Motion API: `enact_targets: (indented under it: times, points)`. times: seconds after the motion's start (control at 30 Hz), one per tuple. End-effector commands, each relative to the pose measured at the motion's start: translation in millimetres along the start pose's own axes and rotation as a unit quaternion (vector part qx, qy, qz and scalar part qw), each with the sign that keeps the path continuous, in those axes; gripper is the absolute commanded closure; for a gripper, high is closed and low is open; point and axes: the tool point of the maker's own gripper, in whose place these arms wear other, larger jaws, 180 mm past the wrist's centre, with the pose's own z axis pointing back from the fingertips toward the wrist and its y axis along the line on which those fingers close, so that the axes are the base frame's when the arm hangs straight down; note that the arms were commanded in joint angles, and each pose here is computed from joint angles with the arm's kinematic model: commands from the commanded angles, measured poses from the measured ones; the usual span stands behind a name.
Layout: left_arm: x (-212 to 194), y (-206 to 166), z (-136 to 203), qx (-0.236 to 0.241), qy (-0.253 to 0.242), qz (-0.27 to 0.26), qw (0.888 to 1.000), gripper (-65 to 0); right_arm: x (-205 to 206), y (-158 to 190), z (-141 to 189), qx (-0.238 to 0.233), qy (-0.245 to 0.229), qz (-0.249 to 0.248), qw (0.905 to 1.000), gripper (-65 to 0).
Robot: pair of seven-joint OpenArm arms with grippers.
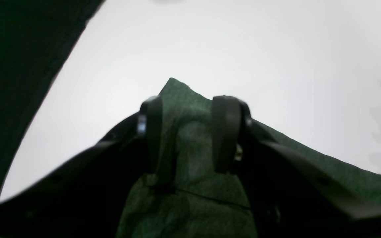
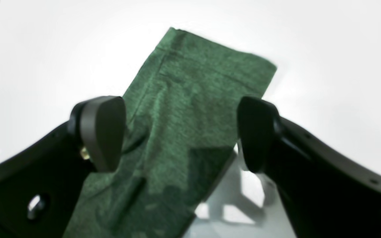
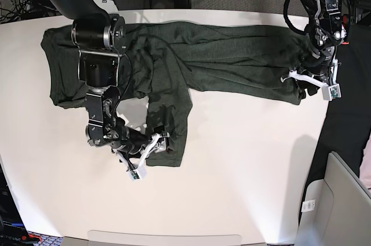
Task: Fold the T-shirt properly
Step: 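Carry the sleeve across the shirt toward the left gripper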
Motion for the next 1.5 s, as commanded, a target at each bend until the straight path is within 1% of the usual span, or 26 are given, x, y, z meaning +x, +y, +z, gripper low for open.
enact_targets:
  times: [0.0,0.2,0.27,0.3,0.33,0.43,0.47,0.57,0.7,0.77,0.83,0.87,1.03,1.1,1.2,1.33,1.4,1.47]
  points:
    - [17,-1,2,-0.004,-0.026,-0.005,1.000,-24.0,32,2,3,0.005,-0.039,0.008,0.9992,-53.0]
    - [18,-1,2,-0.004,-0.026,-0.005,1.000,-24.0,7,9,-6,0.016,-0.006,0.001,0.9999,-52.9]
    - [18,-1,2,-0.004,-0.026,-0.005,1.000,-24.0,-1,21,-12,0.027,0.008,0.015,0.9995,-52.7]
    - [18,-1,2,-0.004,-0.026,-0.005,1.000,-24.0,-7,29,-15,0.033,0.018,0.027,0.9989,-51.2]
    - [18,-1,2,-0.004,-0.027,-0.006,1.000,-24.0,-10,37,-18,0.039,0.028,0.042,0.9979,-48.6]
    - [18,-1,2,-0.003,-0.026,-0.006,1.000,-24.0,-20,52,-22,0.050,0.059,0.075,0.9942,-36.1]
    - [18,-1,2,-0.003,-0.026,-0.006,1.000,-24.0,-20,61,-24,0.057,0.061,0.078,0.9934,-31.2]
    - [18,0,2,-0.003,-0.027,-0.006,1.000,-24.0,-25,69,-26,0.063,0.071,0.077,0.9925,-16.8]
    - [20,0,2,-0.003,-0.030,-0.008,1.000,-24.0,-26,82,-29,0.074,0.077,0.078,0.9912,-0.7]
    - [20,0,2,-0.003,-0.030,-0.008,1.000,-24.0,-23,87,-25,0.076,0.070,0.086,0.9909,0.0]
    - [20,0,2,-0.003,-0.030,-0.008,1.000,-24.0,-13,95,-18,0.091,0.048,0.096,0.9901,-0.2]
    - [20,0,2,-0.003,-0.030,-0.008,1.000,-24.0,-8,99,-14,0.096,0.036,0.092,0.9905,-0.2]
    - [22,-1,3,-0.004,-0.033,-0.008,0.999,-24.0,6,115,10,0.117,0.019,0.084,0.9893,-0.2]
    - [22,-1,3,-0.004,-0.033,-0.008,0.999,-24.0,9,130,20,0.133,0.017,0.090,0.9869,-0.2]
    - [22,-1,3,-0.004,-0.033,-0.009,0.999,-24.0,17,163,33,0.162,0.012,0.133,0.9776,-0.2]
    - [22,-1,3,-0.004,-0.034,-0.009,0.999,-24.0,17,217,44,0.219,0.010,0.194,0.9562,-0.2]
    - [22,-1,3,-0.004,-0.034,-0.009,0.999,-24.0,11,235,46,0.246,0.014,0.201,0.9482,-0.2]
    - [25,5,4,0.003,-0.038,-0.007,0.999,-24.0,9,256,50,0.275,0.008,0.210,0.9382,-0.2]
